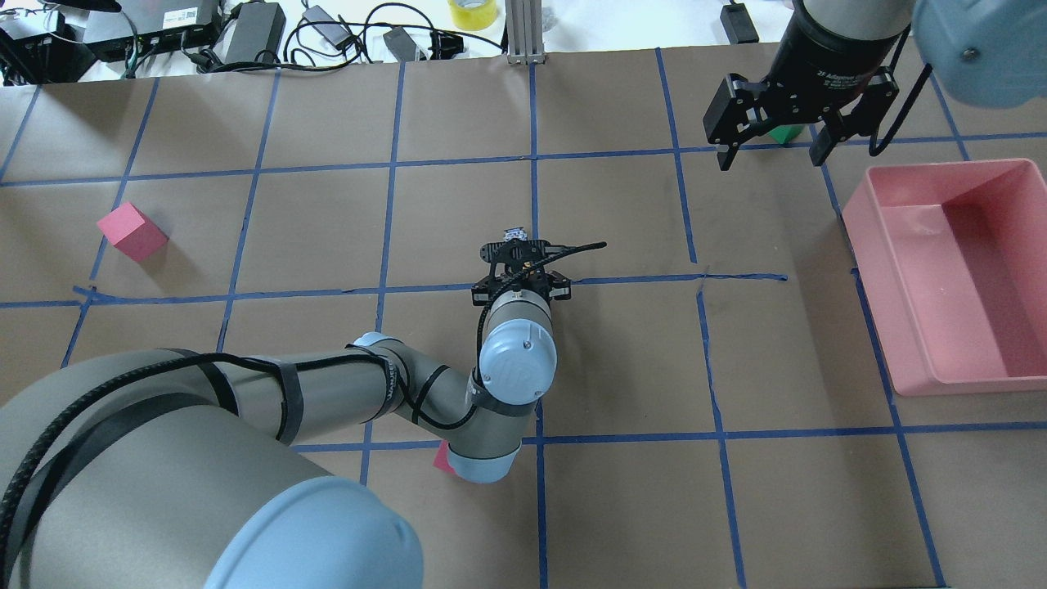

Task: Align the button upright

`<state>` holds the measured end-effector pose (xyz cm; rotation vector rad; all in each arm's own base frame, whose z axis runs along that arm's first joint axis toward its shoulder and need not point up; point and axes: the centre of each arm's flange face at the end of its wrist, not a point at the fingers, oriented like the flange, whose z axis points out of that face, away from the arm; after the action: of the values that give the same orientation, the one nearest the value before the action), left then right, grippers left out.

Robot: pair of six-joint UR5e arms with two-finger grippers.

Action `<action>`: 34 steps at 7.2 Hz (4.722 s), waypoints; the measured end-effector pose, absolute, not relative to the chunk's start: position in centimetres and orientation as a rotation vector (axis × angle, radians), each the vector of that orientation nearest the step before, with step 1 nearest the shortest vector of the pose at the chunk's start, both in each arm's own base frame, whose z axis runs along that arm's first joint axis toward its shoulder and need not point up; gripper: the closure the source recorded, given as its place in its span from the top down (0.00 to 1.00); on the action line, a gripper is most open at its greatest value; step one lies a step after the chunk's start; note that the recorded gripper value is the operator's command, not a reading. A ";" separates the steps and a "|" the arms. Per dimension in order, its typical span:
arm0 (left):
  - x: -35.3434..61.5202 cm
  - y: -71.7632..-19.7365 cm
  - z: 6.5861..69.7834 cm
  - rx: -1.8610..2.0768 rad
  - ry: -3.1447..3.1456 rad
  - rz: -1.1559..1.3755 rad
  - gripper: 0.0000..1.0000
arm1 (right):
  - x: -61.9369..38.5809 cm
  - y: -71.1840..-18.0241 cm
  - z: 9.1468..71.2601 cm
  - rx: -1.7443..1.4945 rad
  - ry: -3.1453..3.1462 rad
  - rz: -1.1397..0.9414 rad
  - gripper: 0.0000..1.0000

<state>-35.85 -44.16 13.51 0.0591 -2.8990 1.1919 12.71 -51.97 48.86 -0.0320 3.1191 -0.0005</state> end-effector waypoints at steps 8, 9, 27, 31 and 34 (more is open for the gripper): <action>-37.7 -49.1 27.9 -0.003 -3.142 0.718 0.27 | 12.7 -51.7 48.7 -0.034 3.125 0.006 1.00; -37.0 -49.7 28.6 0.031 -3.155 0.540 0.26 | 12.7 -51.7 48.7 -0.029 3.125 0.006 1.00; -33.9 -57.6 25.3 0.556 -2.802 -0.552 1.00 | 12.7 -51.8 48.9 -0.014 3.126 -0.014 1.00; -30.7 -51.2 36.7 0.242 -2.956 -0.363 1.00 | 12.8 -51.8 48.9 -0.019 3.127 -0.015 1.00; -24.9 -46.1 44.4 -0.159 -3.091 -0.232 1.00 | 12.7 -51.8 48.9 -0.027 3.129 -0.014 1.00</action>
<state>-24.87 -46.08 44.38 -0.1593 -3.0908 -0.2323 12.74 -51.82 48.87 -0.0270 3.1291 -0.0138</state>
